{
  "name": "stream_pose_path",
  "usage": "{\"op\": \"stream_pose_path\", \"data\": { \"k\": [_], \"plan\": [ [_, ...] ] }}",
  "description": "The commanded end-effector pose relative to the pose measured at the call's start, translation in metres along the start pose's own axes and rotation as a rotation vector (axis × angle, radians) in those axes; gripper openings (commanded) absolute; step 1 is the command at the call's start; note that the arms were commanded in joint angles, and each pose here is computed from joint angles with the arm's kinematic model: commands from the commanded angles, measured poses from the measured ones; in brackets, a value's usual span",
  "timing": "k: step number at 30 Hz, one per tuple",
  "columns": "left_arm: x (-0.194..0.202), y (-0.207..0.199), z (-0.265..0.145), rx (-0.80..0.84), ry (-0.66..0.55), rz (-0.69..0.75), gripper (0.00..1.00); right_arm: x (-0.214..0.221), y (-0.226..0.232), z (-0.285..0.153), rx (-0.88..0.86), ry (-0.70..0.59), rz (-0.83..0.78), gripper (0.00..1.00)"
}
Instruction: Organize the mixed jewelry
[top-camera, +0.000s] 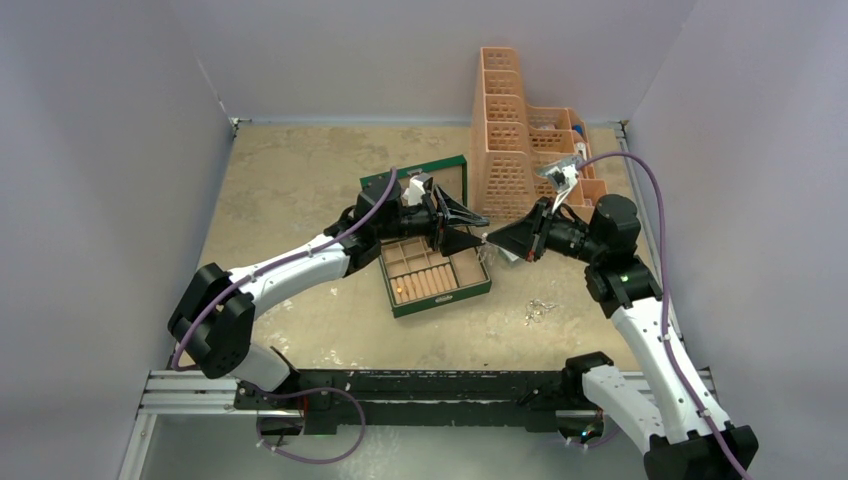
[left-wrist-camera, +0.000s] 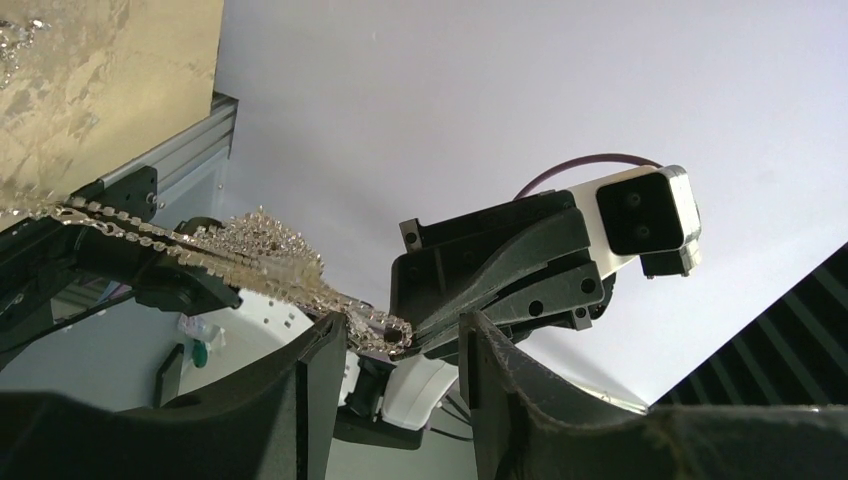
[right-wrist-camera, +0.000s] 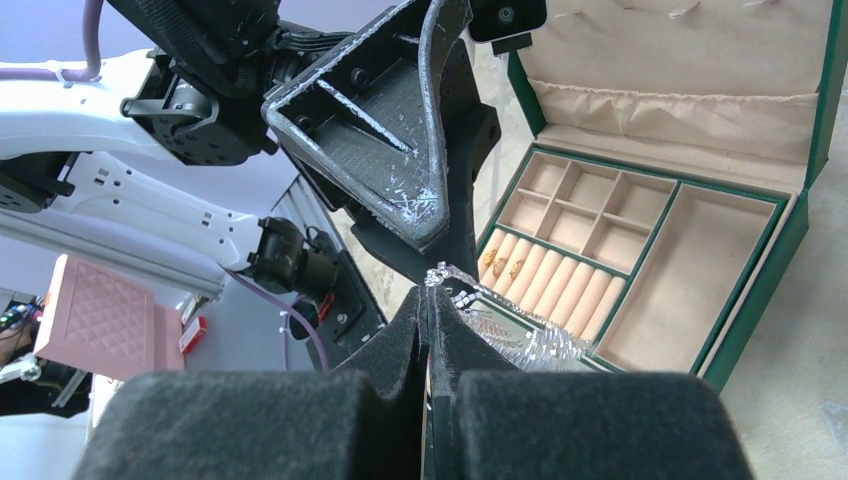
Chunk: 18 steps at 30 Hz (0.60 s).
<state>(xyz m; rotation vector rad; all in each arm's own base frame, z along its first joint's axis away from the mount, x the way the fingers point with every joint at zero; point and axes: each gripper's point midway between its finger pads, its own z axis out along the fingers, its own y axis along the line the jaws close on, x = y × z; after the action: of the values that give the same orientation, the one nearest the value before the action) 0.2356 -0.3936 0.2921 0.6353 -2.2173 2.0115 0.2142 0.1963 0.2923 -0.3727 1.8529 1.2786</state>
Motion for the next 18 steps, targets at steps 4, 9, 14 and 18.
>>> {"op": "stream_pose_path", "data": {
  "k": [4, 9, 14, 18],
  "plan": [
    [0.0032, -0.0225, -0.0013, 0.047, -0.015, 0.025, 0.44, -0.0067, 0.0116, -0.0027, -0.044, -0.021, -0.061, 0.00],
    [0.0030, -0.0208, -0.0015, 0.042, -0.016, 0.026, 0.43, -0.0060, 0.0097, -0.0020, -0.039, -0.020, -0.056, 0.00],
    [0.0043, -0.0164, -0.0011, 0.025, -0.007, 0.025, 0.43, -0.0123, 0.0104, -0.0011, -0.038, -0.043, -0.070, 0.00],
    [0.0052, -0.0131, -0.0018, 0.018, -0.003, 0.027, 0.43, -0.0147, 0.0099, -0.0004, -0.034, -0.051, -0.068, 0.00]
  ]
}}
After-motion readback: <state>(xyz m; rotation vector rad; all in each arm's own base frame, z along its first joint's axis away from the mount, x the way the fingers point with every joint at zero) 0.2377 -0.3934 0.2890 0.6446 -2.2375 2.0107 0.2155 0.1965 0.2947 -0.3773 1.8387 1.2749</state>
